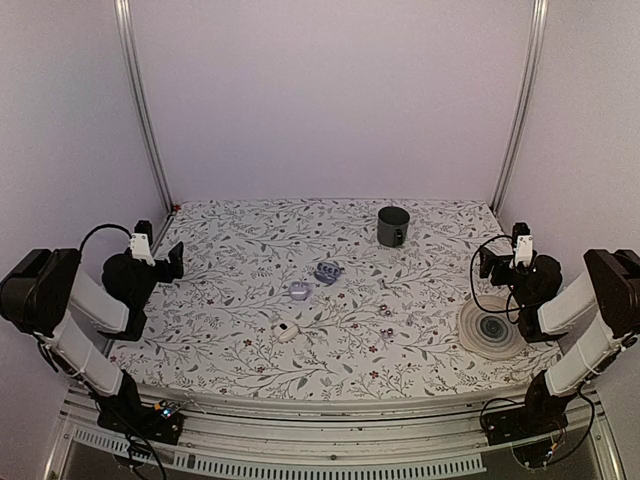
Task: Insert the wireless bluetooth earbuds into the charging case
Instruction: Adjust the charging case at the center of the board.
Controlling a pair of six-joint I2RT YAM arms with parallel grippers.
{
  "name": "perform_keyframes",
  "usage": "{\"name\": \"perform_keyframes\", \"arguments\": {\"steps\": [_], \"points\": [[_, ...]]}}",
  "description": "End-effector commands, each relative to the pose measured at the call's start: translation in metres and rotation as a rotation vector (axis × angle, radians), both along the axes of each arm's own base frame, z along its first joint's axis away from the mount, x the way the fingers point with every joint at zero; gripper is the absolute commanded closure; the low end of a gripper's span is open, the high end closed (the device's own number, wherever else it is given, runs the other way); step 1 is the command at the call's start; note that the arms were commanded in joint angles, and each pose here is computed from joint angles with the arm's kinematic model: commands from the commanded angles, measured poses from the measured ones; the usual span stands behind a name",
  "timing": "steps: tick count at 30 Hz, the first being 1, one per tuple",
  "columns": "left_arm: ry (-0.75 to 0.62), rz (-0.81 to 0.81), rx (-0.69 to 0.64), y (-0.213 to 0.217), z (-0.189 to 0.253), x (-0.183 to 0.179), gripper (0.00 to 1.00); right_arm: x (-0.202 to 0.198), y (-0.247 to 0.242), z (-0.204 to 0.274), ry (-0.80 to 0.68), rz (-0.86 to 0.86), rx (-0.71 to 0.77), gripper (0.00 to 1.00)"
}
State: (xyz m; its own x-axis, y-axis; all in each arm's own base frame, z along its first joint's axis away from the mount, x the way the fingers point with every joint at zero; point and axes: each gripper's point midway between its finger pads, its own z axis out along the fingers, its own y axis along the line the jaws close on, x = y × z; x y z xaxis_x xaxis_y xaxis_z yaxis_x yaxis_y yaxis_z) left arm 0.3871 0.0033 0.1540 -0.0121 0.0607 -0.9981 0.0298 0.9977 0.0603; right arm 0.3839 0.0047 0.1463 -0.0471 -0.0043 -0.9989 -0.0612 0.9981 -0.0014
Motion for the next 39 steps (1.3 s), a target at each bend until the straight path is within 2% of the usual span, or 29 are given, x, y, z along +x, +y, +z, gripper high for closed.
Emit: {"name": "perform_keyframes", "arguments": {"steps": [1, 14, 17, 18, 21, 23, 26, 30, 34, 36, 39], "points": [[0.000, -0.013, 0.014, -0.004, 0.001, -0.002, 0.04, 0.001, 0.001, 0.009, -0.023, 0.008, -0.004, 0.01], [-0.010, 0.025, 0.005, 0.002, 0.006, -0.002, 0.04, 0.001, 0.000, 0.009, -0.023, 0.007, -0.004, 0.01], [0.020, 0.002, 0.014, -0.002, 0.023, 0.012, 0.04, 0.005, -0.009, 0.018, -0.021, -0.050, 0.007, 0.01], [0.078, -0.009, 0.019, -0.004, 0.020, 0.017, 0.04, 0.009, -0.010, 0.023, -0.003, -0.064, 0.011, 0.01], [0.106, -0.009, -0.106, -0.006, 0.056, 0.032, 0.04, 0.022, -0.015, 0.038, 0.082, -0.105, 0.041, 0.01], [0.110, -0.119, -0.162, -0.028, 0.083, 0.037, 0.04, 0.030, -0.012, 0.067, 0.091, -0.099, 0.154, 0.01], [0.142, -0.222, -0.229, -0.055, 0.111, 0.043, 0.04, 0.035, 0.007, 0.079, 0.176, -0.043, 0.233, 0.01], [0.220, -0.300, -0.184, -0.096, 0.132, 0.042, 0.04, 0.039, 0.041, 0.098, 0.251, 0.033, 0.232, 0.01], [0.233, -0.358, -0.167, -0.112, 0.160, 0.032, 0.04, 0.037, 0.052, 0.119, 0.318, 0.076, 0.299, 0.01], [0.256, -0.350, -0.197, -0.111, 0.170, 0.034, 0.04, 0.037, 0.060, 0.125, 0.363, 0.116, 0.315, 0.01], [0.290, -0.237, -0.281, -0.092, 0.175, 0.041, 0.04, 0.034, 0.068, 0.131, 0.399, 0.158, 0.322, 0.01]]}}
